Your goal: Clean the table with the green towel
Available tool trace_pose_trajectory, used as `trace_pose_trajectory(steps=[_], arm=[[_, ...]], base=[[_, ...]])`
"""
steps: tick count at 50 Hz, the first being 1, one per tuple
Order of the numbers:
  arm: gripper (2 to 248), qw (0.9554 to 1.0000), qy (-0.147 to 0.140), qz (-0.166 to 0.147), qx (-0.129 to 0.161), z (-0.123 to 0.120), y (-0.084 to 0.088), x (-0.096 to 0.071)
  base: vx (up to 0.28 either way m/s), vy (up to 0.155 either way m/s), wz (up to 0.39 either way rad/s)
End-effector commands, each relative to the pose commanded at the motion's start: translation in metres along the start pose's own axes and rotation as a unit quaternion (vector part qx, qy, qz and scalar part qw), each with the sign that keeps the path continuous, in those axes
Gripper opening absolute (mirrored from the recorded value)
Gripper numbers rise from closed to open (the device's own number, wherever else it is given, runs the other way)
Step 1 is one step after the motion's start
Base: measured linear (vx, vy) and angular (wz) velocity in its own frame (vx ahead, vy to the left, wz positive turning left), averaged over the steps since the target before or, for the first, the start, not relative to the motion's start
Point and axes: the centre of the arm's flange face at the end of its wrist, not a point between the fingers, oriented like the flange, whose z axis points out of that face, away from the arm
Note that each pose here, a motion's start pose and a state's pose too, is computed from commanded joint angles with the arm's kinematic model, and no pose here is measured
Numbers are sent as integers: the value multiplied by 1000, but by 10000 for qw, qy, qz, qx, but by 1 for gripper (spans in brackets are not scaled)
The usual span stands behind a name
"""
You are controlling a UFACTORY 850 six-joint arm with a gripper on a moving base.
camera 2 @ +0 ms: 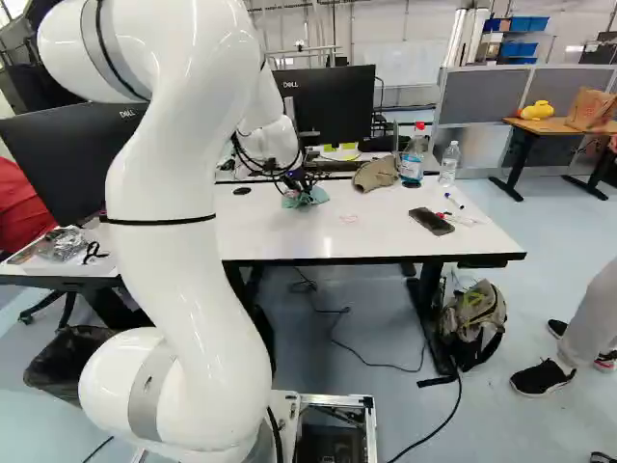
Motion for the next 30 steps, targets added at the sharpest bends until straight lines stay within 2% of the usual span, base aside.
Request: trace_pose_trajectory(steps=[12, 30], arm=[[46, 9999, 113, -30, 22, -17, -5, 4], [46, 9993, 256, -220, 166, -49, -32, -1]], base=[[0, 0, 0], [0, 0, 0]])
